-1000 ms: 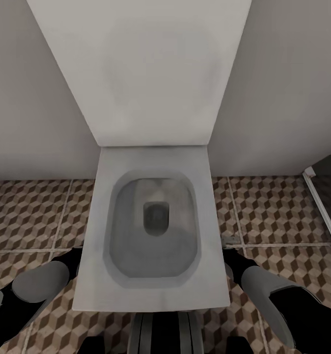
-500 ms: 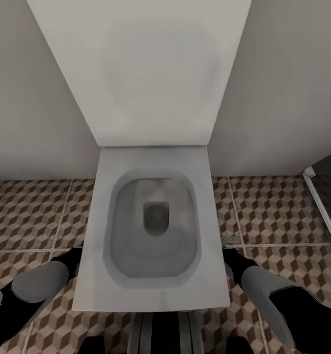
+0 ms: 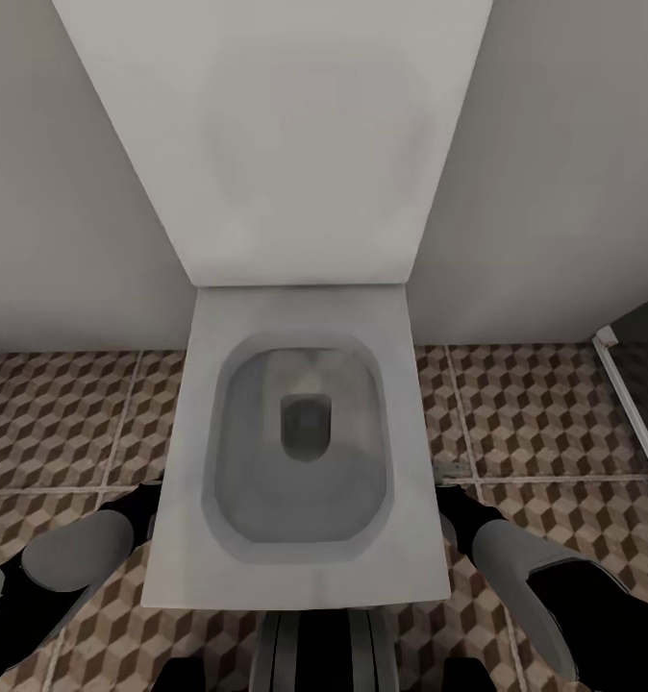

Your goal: Take the four mousetraps from the cabinet in the bathroom and place them on the bathroom floor. Make sure all four end up on the same floor surface, and ensure that at least two of them are either under or directly next to the same bathroom sink.

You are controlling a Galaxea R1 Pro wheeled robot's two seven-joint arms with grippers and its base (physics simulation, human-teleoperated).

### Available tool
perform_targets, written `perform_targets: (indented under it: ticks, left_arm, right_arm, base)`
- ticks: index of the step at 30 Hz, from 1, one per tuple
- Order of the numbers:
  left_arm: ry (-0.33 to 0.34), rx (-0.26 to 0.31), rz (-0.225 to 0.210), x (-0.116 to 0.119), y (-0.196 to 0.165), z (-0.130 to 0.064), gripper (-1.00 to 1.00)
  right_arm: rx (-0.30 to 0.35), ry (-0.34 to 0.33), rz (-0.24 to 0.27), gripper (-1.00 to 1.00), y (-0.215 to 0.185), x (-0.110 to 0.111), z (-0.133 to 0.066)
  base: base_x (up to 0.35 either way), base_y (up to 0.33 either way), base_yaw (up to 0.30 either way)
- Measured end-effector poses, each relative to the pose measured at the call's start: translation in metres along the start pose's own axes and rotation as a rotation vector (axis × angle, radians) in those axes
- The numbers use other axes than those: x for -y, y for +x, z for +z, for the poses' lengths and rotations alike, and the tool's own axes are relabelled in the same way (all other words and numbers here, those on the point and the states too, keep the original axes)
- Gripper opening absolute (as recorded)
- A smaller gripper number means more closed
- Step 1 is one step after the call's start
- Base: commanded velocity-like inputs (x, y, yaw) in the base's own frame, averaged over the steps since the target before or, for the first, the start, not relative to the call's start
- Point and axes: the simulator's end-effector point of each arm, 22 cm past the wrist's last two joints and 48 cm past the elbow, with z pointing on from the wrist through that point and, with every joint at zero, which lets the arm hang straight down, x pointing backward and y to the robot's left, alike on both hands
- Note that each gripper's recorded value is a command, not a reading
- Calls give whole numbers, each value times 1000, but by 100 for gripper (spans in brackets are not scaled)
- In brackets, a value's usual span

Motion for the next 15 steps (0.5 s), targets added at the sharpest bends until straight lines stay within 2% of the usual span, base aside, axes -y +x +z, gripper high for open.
perform_targets:
  ticks: [15]
  left_arm:
    - [-6,1,-1,-4,0,0,100]
  right_arm:
    - [0,1,0,100,0,1,0]
  base:
    - [0,0,0]
